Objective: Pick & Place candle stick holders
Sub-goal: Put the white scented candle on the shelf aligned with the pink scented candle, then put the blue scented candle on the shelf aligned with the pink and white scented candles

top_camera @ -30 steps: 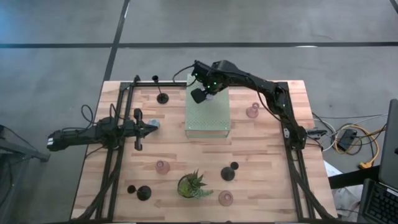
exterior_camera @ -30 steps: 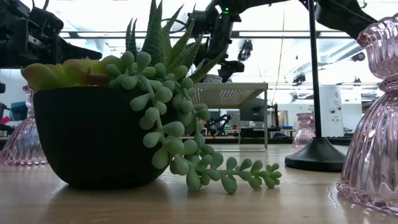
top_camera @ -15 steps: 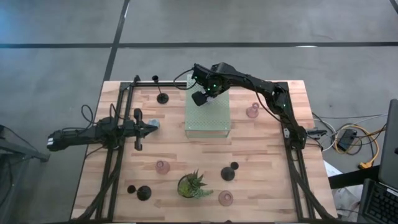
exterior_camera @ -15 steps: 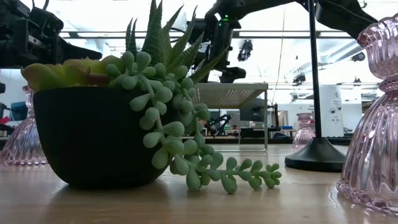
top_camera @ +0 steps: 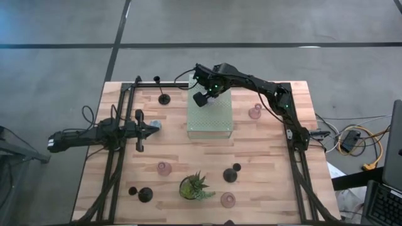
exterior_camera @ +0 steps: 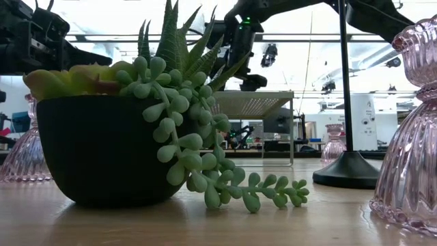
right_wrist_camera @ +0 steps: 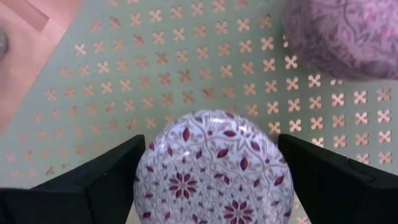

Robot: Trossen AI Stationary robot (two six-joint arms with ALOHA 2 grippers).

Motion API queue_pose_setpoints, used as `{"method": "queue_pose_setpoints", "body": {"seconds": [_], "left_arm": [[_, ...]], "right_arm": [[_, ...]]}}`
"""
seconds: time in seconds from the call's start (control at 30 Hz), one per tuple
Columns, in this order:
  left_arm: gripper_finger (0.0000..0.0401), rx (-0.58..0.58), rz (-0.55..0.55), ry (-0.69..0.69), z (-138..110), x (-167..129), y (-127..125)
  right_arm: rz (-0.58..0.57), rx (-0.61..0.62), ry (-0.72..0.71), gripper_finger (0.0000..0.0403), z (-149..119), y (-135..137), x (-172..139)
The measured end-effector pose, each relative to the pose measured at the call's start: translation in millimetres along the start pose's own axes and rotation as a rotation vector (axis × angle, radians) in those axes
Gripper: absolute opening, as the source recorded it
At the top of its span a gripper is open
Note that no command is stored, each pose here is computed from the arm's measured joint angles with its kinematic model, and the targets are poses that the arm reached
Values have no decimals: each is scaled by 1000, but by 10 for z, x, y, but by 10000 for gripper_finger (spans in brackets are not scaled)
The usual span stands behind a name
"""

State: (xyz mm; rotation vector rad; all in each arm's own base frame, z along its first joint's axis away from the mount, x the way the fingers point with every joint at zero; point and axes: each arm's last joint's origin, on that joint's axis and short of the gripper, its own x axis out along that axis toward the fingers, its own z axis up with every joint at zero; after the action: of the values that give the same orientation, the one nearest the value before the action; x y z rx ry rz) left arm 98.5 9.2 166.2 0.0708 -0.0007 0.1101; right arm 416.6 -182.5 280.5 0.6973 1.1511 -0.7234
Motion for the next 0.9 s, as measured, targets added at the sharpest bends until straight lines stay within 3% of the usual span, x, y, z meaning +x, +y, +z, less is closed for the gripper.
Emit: {"method": "queue_pose_setpoints", "body": {"seconds": [0.9], "left_arm": [[19,0,0,-1,1,0,0]], "right_arm": [[-31,-24,-88,357,-22,38,-406]]}}
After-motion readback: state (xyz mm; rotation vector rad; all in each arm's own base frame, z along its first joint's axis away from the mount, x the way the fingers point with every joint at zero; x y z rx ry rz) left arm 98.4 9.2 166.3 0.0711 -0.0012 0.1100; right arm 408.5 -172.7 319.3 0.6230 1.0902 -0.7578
